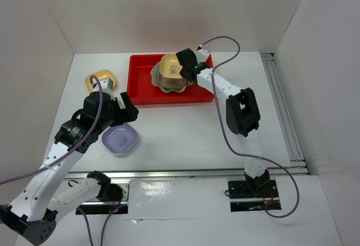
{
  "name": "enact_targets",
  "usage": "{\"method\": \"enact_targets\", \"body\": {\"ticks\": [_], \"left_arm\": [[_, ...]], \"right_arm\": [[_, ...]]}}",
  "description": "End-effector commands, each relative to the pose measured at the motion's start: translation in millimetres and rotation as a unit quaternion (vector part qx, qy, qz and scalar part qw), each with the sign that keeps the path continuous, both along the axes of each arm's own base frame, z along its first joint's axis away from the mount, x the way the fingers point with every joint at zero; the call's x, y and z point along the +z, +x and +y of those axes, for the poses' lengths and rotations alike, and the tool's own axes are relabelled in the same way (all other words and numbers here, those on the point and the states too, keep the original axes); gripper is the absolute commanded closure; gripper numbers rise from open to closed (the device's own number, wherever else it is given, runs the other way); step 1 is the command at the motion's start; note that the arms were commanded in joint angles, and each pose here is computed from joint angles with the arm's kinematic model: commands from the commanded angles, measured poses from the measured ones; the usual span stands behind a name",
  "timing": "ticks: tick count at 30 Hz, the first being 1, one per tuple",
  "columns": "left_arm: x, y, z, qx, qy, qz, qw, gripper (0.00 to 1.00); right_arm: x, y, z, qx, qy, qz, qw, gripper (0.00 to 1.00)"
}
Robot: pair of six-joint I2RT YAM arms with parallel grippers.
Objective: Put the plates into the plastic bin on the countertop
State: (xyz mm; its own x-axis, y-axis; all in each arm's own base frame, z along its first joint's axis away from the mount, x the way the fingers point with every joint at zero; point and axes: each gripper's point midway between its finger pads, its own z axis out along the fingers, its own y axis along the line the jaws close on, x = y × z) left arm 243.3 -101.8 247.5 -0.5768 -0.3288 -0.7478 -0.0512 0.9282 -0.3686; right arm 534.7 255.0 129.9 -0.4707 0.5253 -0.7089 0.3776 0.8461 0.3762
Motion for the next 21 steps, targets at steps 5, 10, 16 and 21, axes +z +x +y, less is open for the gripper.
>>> {"method": "enact_targets", "body": {"ticks": [5, 10, 16, 21], "left_arm": [[9.1, -1.0, 3.9, 0.002, -0.001, -0.02, 1.0, 0.0], [9.1, -1.7, 2.2, -0.002, -0.004, -0.019, 1.0, 0.0], [11.2, -2.9, 2.7, -0.002, -0.006, -0.023, 1.0, 0.0], [11.3, -2.9, 2.7, -0.002, -0.006, -0.023, 1.0, 0.0]], "right_arm": [[15.7, 10.9, 17.1, 0.016, 0.014, -0.017, 1.0, 0.87], [16.4, 7.5, 27.4, 0.033, 0.003, -0.017, 0.999, 0.77], [30.6, 9.1, 26.6, 0.03, 0.009, -0.032, 0.999, 0.6], [44.5, 9.2, 26.1, 0.035, 0.008, -0.045, 0.998, 0.39]]}}
